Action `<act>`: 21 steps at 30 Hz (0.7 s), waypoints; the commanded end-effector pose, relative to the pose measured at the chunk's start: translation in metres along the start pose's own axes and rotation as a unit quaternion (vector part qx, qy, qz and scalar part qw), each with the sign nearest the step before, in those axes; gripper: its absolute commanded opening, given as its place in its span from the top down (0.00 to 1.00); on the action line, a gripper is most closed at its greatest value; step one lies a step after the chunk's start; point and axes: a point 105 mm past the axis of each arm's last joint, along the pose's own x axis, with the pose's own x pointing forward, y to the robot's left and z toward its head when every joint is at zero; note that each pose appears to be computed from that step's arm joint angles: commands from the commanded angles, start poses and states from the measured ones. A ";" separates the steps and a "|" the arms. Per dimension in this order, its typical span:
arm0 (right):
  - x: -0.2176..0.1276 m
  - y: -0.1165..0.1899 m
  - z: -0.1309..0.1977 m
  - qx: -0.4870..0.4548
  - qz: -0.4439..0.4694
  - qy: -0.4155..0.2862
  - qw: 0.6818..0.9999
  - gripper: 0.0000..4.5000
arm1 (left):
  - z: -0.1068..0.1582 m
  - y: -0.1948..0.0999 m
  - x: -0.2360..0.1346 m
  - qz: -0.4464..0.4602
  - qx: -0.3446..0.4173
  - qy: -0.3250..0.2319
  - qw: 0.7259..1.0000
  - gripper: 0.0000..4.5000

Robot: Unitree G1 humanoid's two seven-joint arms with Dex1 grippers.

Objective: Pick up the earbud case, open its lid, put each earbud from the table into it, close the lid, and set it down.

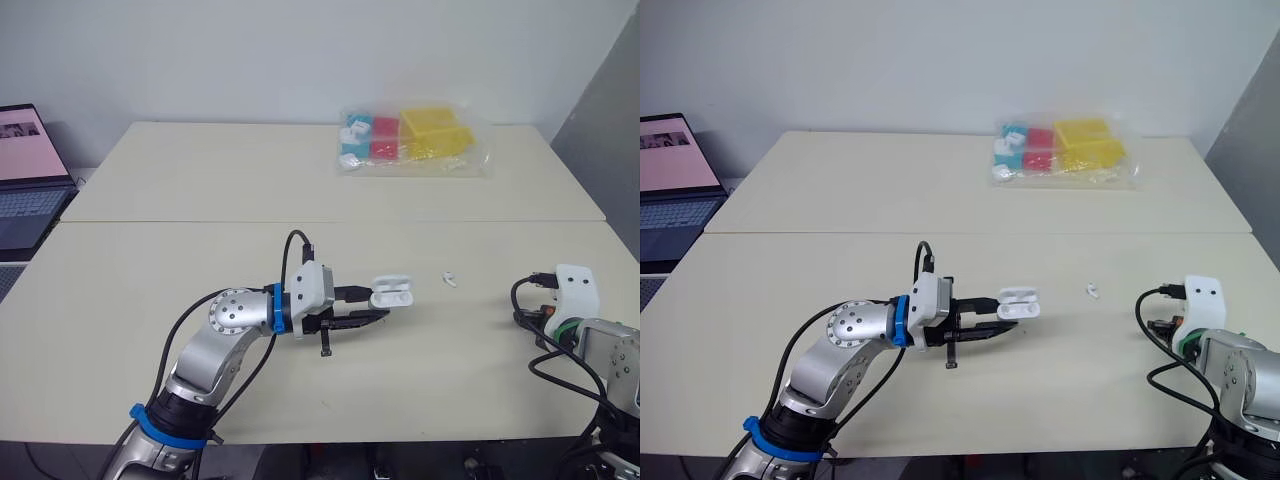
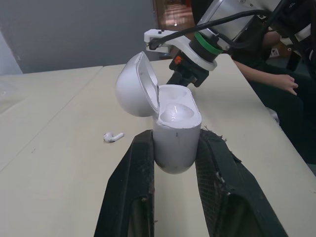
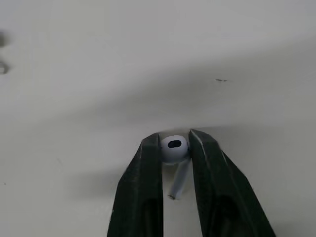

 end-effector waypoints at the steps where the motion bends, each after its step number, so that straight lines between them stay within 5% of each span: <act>1: -0.001 -0.001 0.002 0.004 0.006 0.000 1.000 0.91 | 0.010 -0.002 0.001 -0.004 0.022 -0.011 1.000 0.83; 7: -0.012 0.022 0.024 -0.100 0.090 -0.015 0.991 0.91 | 0.009 -0.003 0.000 -0.001 0.020 -0.010 1.000 0.83; 11: -0.027 0.051 0.038 -0.272 0.197 -0.034 0.941 0.91 | 0.008 -0.002 -0.004 0.000 0.018 -0.005 1.000 0.83; 15: -0.035 0.066 0.037 -0.445 0.293 -0.009 0.846 0.91 | 0.007 -0.002 -0.007 0.001 0.016 0.000 1.000 0.83; 19: -0.033 0.051 0.009 -0.599 0.354 0.052 0.717 0.91 | 0.006 -0.005 -0.008 0.004 0.016 0.004 1.000 0.83; 21: -0.027 0.042 0.006 -0.617 0.360 0.071 0.696 0.91 | 0.005 -0.007 -0.009 0.008 0.014 0.006 1.000 0.83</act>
